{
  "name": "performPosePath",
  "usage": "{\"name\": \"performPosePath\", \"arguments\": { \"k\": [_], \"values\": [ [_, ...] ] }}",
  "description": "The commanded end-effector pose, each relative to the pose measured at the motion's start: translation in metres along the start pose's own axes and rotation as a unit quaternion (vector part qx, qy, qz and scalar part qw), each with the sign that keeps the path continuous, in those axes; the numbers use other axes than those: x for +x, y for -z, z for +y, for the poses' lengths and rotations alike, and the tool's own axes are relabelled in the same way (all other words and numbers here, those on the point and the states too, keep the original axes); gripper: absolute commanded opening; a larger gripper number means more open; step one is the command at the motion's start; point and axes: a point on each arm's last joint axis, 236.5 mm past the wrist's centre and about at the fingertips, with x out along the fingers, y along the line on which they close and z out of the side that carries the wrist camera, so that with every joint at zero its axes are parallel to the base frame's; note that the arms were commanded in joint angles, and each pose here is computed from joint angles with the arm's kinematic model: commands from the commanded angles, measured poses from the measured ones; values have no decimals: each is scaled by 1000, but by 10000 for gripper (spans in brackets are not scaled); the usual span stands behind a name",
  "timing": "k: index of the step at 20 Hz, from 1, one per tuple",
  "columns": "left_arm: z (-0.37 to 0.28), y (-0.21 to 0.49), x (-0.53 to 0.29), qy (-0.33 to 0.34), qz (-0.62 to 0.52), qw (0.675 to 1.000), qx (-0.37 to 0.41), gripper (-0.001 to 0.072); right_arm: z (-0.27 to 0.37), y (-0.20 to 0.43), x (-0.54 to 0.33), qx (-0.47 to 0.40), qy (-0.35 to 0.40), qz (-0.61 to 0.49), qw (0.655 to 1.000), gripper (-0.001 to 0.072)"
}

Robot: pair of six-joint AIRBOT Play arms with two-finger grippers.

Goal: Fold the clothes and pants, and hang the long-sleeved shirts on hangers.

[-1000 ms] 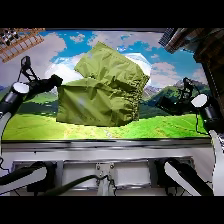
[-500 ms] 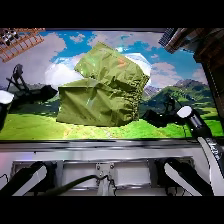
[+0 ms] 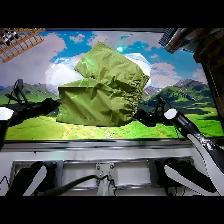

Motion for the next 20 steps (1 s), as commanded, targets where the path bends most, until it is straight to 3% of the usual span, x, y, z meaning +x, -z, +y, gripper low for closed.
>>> {"name": "performPosePath", "arguments": {
  "k": [1, 4, 5, 6, 10, 11, 12, 14, 20],
  "values": [
    [-1, 6, -1, 2, 8, 1000, -2, 224, 8, -3, 16, 15, -8, -13, 1000, 529],
    [0, 8, -1, 0, 13, 1000, 1, 224, 14, -5, 24, 22, -14, -27, 999, 483],
    [4, 11, -2, -9, 19, 1000, 8, 223, 15, -10, 24, 22, -15, -35, 999, 332],
    [12, 14, -2, -25, 26, 999, 16, 224, 16, -13, 23, 22, -17, -41, 999, 259],
    [48, 19, -7, -101, 37, 994, 13, 224, 18, -16, 23, 23, -19, -48, 998, 66],
    [48, 19, -7, -102, 37, 994, 14, 224, 18, -15, 23, 21, -19, -47, 999, 72],
    [48, 19, -7, -102, 37, 994, 14, 224, 18, -13, 23, 21, -20, -42, 999, 122],
    [48, 19, -7, -102, 37, 994, 14, 224, 19, -4, 22, 19, -21, -24, 999, 390],
    [47, 19, -7, -100, 38, 994, 13, 224, 35, 5, -1, 30, -47, -32, 998, 395]
  ]
}}
